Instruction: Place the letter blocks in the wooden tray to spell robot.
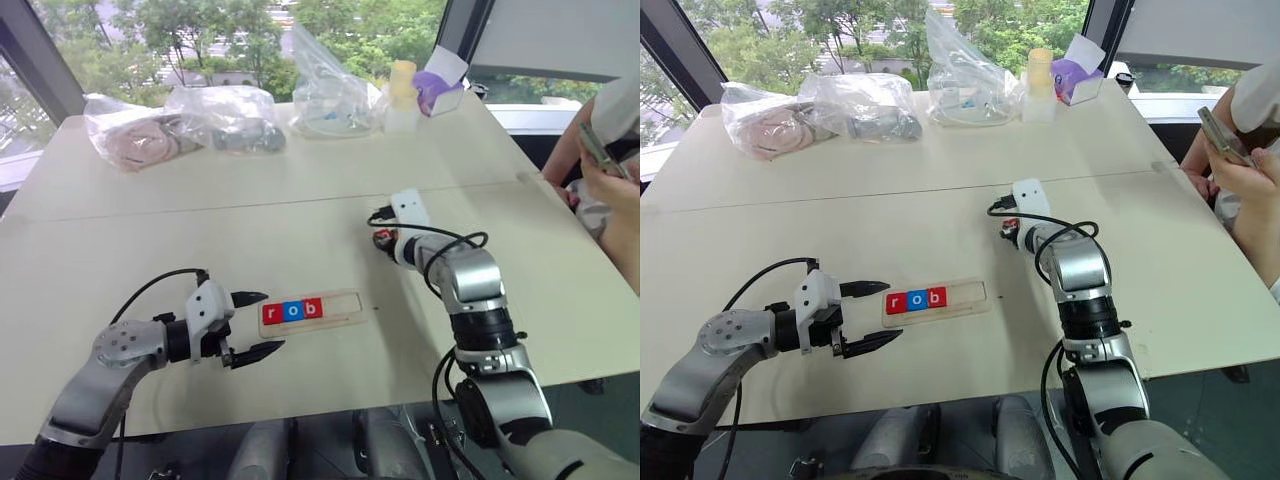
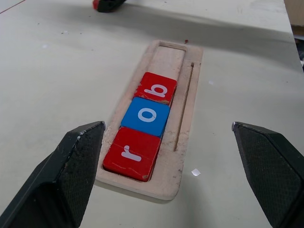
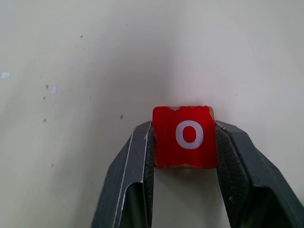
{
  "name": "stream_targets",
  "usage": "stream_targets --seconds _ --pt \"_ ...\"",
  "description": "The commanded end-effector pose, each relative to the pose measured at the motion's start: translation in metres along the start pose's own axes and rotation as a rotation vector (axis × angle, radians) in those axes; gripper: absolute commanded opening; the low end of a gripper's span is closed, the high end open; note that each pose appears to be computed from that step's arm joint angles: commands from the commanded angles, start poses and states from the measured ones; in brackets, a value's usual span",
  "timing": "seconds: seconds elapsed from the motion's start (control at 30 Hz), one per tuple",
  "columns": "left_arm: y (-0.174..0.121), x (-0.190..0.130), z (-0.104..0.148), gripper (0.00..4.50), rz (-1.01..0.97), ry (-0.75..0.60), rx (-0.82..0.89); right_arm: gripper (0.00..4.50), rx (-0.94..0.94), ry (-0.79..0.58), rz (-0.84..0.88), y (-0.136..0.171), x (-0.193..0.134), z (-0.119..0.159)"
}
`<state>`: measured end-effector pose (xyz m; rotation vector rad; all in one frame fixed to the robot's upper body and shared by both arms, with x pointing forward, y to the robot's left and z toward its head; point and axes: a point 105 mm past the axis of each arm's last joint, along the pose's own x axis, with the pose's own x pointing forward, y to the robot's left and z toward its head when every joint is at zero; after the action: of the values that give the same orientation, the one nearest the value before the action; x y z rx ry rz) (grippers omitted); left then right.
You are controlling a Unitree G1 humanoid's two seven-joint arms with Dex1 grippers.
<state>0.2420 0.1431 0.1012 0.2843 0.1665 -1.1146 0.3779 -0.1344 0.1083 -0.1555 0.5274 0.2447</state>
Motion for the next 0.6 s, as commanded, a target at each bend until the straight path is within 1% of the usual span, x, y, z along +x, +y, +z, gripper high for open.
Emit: stream_targets --seconds 0.03,0.13,0.2,0.27,0.4,0.47,0.5,0.53,0.6 --pt "0.0 -0.001 0.004 4.5 0.004 -0.019 0.028 1.18 0.017 0.076 0.04 0.01 -0.038 -0.025" --pt "-0.001 -0.001 0.002 4.5 0.002 -0.021 0.025 1.18 0.023 0.132 0.048 0.012 -0.064 -0.051" --pt "-0.001 -0.001 0.001 4.5 -0.002 -0.02 0.023 1.18 0.027 0.147 0.046 0.012 -0.076 -0.066" --pt "-0.001 -0.001 0.0 4.5 -0.007 -0.018 0.023 1.18 0.036 0.146 0.036 0.011 -0.083 -0.073" --pt "0.001 0.0 -0.001 4.5 -0.012 -0.019 0.026 1.18 0.051 0.141 0.025 0.009 -0.088 -0.078" --pt "0.003 0.002 0.0 4.5 -0.015 -0.023 0.03 2.25 0.072 0.142 0.055 0.015 -0.087 -0.08" --pt "0.003 0.003 0.001 4.5 -0.015 -0.025 0.031 2.53 0.066 0.142 0.074 0.017 -0.088 -0.079" --pt "0.004 0.003 0.001 4.5 -0.015 -0.027 0.032 3.04 0.061 0.142 0.086 0.017 -0.088 -0.078" --pt "0.004 0.004 0.002 4.5 -0.013 -0.028 0.033 4.09 -0.066 0.126 0.142 0.016 -0.092 -0.066"
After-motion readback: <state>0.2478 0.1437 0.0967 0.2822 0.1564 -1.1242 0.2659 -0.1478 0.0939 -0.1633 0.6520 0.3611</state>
